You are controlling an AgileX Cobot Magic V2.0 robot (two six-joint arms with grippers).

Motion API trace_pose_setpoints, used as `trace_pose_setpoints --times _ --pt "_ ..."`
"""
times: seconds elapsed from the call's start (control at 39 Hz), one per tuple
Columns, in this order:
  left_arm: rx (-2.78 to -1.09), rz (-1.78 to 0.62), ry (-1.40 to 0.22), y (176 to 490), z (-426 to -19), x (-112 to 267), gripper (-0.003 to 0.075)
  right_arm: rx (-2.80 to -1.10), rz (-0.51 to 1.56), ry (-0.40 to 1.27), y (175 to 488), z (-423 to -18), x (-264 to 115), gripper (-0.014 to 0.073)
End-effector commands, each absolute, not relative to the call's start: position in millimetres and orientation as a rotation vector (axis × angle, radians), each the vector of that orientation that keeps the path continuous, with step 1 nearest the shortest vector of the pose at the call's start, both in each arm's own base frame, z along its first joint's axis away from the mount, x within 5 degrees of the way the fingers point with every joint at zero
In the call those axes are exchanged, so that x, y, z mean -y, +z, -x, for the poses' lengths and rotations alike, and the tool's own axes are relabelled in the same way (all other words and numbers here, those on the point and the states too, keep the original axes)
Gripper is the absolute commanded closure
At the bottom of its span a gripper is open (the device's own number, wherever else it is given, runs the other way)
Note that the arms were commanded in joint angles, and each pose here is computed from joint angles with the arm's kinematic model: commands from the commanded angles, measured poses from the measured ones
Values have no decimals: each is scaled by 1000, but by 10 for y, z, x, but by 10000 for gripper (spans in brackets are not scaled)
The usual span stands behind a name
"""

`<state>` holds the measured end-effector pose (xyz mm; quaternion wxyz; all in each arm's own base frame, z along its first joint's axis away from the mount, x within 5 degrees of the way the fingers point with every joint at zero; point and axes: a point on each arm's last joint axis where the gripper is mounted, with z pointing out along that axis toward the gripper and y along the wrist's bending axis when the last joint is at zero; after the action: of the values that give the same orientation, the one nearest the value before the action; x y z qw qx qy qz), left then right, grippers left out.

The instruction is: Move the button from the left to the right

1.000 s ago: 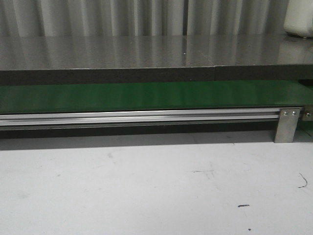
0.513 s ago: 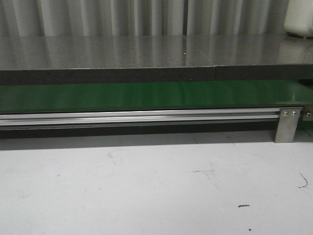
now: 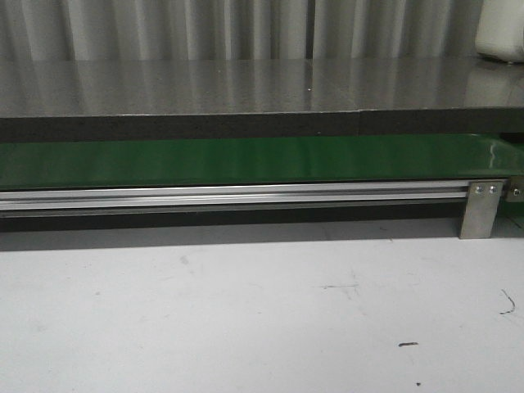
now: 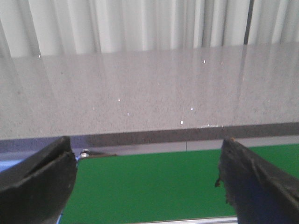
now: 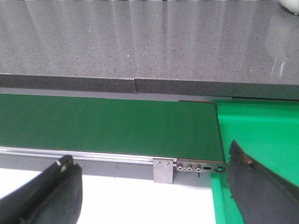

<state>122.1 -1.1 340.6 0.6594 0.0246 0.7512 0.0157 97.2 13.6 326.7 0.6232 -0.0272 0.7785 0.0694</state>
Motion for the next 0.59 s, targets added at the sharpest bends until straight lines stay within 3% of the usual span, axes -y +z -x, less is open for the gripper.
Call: trace_pose_setpoints --times 0.0,0.28,0.56 --pt "-1656 -28 24 3613 -1497 2 137 -1677 47 150 3455 -992 -122 -49" --pt "-1853 212 80 3751 -2370 -444 137 -1677 47 150 3455 -992 -122 -49" --pt "-1973 415 229 3688 -2819 -1205 137 -1677 47 150 3455 -992 -122 -49"
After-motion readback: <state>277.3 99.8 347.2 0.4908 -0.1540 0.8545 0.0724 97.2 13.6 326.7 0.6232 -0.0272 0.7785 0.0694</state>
